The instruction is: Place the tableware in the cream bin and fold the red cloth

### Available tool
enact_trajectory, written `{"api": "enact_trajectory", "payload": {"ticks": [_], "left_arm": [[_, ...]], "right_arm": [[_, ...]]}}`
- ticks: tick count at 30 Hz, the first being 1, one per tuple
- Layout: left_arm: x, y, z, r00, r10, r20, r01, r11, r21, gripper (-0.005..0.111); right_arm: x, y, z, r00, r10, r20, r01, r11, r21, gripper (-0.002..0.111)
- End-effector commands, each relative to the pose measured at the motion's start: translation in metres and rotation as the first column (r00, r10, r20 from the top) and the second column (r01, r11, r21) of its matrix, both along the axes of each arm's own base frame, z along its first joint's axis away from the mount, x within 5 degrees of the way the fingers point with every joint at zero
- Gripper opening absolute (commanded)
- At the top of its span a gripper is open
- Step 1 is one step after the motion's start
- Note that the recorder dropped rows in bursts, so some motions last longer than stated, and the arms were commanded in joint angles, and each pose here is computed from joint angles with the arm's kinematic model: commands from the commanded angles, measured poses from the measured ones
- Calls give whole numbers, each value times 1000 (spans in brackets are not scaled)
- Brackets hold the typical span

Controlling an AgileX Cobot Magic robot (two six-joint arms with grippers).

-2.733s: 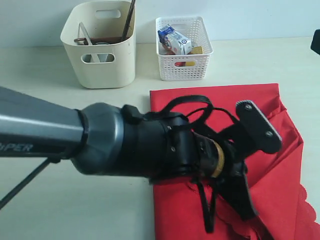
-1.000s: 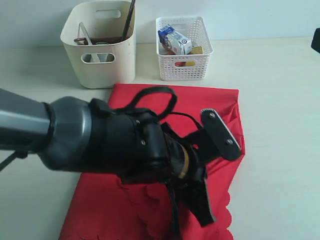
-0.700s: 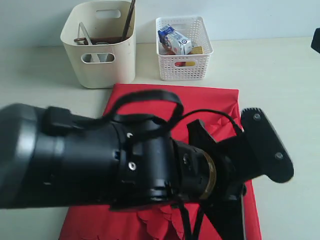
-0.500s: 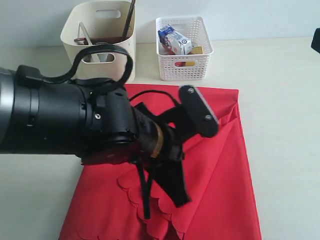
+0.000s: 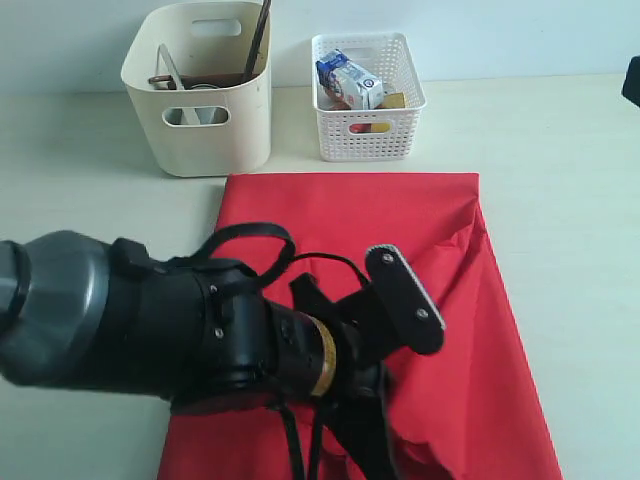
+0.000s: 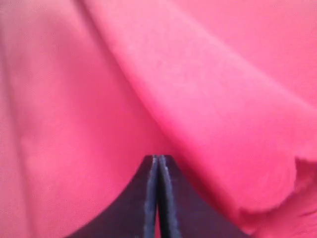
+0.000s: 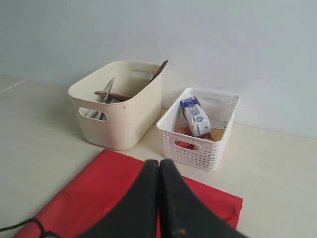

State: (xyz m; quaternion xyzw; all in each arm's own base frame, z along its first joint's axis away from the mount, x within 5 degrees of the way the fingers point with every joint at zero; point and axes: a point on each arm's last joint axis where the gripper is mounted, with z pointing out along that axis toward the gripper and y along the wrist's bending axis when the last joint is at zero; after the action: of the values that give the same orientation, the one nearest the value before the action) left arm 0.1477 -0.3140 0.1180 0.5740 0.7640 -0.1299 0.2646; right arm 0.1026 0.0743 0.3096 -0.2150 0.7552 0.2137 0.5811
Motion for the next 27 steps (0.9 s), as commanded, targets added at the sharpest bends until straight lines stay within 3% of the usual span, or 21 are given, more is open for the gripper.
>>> {"api": "enact_trajectory", "payload": {"ticks": [1, 6, 12, 19, 23, 27], "left_arm": [[-29, -20, 28, 992, -118, 54, 126, 976, -176, 2], [-36, -18, 52, 982, -155, 106, 174, 964, -203, 2], [6, 21, 43, 998, 44, 55, -46, 998, 38, 2], [43, 61, 6, 978, 208, -2, -206, 970, 130, 2], [46, 60, -14, 978, 209, -26, -202, 966, 159, 2], [32, 44, -22, 987, 155, -41, -150, 983, 105, 2]], "right_arm": [[1, 0, -1, 1000, -5, 9, 5, 1000, -1, 0], [1, 0, -1, 1000, -5, 9, 5, 1000, -1, 0], [1, 0, -1, 1000, -5, 8, 5, 1000, -1, 0], [1, 0, -1, 1000, -5, 8, 5, 1000, -1, 0], [1, 0, -1, 1000, -5, 8, 5, 1000, -1, 0], [1, 0, -1, 1000, -5, 8, 5, 1000, -1, 0]]}}
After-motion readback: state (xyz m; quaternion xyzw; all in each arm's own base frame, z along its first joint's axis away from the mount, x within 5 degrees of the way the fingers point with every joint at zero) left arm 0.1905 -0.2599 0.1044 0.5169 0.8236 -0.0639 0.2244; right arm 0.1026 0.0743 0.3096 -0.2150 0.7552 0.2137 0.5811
